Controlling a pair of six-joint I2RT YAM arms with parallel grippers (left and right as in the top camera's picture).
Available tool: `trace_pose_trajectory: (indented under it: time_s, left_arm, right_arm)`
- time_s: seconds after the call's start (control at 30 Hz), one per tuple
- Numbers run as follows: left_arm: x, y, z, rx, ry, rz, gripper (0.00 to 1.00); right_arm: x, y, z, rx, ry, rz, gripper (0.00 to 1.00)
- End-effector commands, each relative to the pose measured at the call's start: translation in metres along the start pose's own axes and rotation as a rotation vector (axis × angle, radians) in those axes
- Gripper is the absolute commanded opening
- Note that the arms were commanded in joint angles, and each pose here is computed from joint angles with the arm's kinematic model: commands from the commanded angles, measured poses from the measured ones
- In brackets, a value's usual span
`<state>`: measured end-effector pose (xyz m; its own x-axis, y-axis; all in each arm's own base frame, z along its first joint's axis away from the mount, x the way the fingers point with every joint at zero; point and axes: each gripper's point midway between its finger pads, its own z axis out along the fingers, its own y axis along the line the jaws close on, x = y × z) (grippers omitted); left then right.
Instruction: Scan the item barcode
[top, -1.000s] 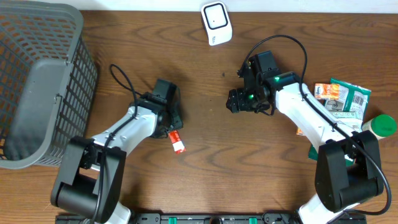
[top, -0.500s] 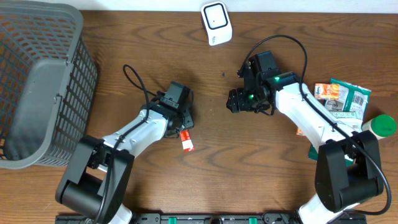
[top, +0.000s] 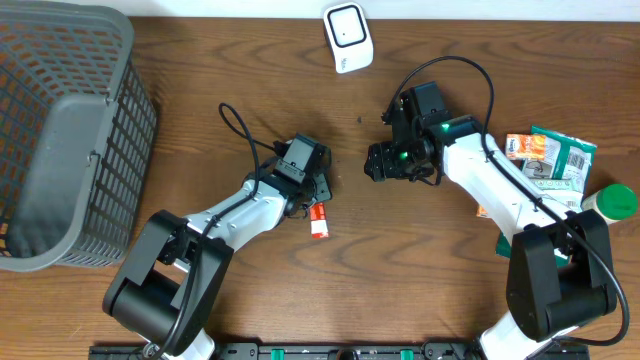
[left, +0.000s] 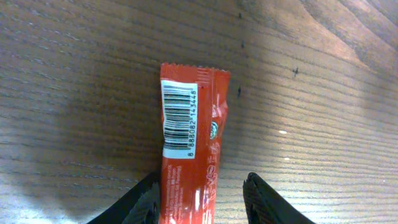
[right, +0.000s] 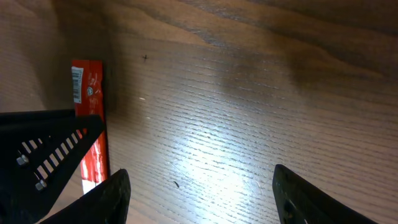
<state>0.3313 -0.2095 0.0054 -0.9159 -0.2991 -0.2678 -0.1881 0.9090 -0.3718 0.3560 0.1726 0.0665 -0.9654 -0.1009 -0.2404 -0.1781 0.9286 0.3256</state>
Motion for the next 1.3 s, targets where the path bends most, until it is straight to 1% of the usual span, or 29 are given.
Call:
trace_pose_trajectory:
  time_s: [0.0, 0.17, 0.3, 0.37, 0.53, 0.6, 0.77, 0.87, 1.0, 1.03, 1.07, 1.1, 1.2, 1.27]
  left_arm:
    - [0.008, 0.01, 0.01, -0.043, 0.036, 0.039, 0.45]
    - [0.018, 0.02, 0.009, -0.082, 0.078, 0.053, 0.45]
    - [0.029, 0.022, 0.01, -0.102, 0.103, 0.031, 0.45]
    - [0.032, 0.017, 0.012, -0.092, 0.102, 0.024, 0.45]
    - [0.034, -0.004, 0.015, -0.035, 0.074, 0.065, 0.45]
    - [0.032, -0.006, 0.015, -0.032, 0.062, 0.07, 0.45]
    - [0.013, 0.009, 0.006, -0.089, 0.022, 0.05, 0.45]
    - [-0.004, 0.015, -0.011, -0.098, 0.003, 0.032, 0.45]
    - [-0.033, 0.02, -0.042, -0.074, -0.062, 0.025, 0.45]
    - [-0.038, 0.023, -0.048, -0.07, -0.069, 0.014, 0.43]
    - [-0.041, 0.024, -0.053, -0.054, -0.067, 0.013, 0.14]
    - [-0.042, 0.022, -0.057, -0.019, -0.051, 0.028, 0.07]
    - [-0.036, 0.012, -0.061, 0.095, 0.019, 0.103, 0.07]
    - [-0.032, 0.009, -0.061, 0.129, 0.049, 0.131, 0.07]
  right_arm:
    - [0.0, 0.005, -0.004, -0.004, -0.011, -0.02, 0.69]
    - [0.0, 0.005, -0.004, -0.004, -0.012, -0.02, 0.69]
    - [0.0, 0.005, -0.004, -0.004, -0.011, -0.02, 0.67]
    - [0.0, 0.005, -0.004, -0.004, -0.011, -0.02, 0.67]
    - [0.0, 0.005, -0.004, -0.004, -0.011, -0.02, 0.67]
    - [0.0, 0.005, -0.004, -0.004, -0.011, -0.02, 0.67]
    - [0.002, 0.005, -0.004, -0.003, -0.006, -0.018, 0.66]
    - [0.003, 0.004, -0.004, -0.001, 0.0, -0.016, 0.66]
    - [0.003, 0.004, -0.004, -0.002, 0.0, -0.017, 0.66]
    - [0.003, 0.004, -0.004, -0.002, 0.0, -0.019, 0.65]
    - [0.003, 0.005, -0.004, -0.003, 0.0, -0.029, 0.65]
    - [0.004, 0.005, -0.004, -0.002, 0.002, -0.033, 0.64]
    - [0.005, 0.005, -0.004, -0.002, 0.007, -0.031, 0.64]
    - [0.006, 0.006, -0.004, -0.009, 0.01, -0.03, 0.64]
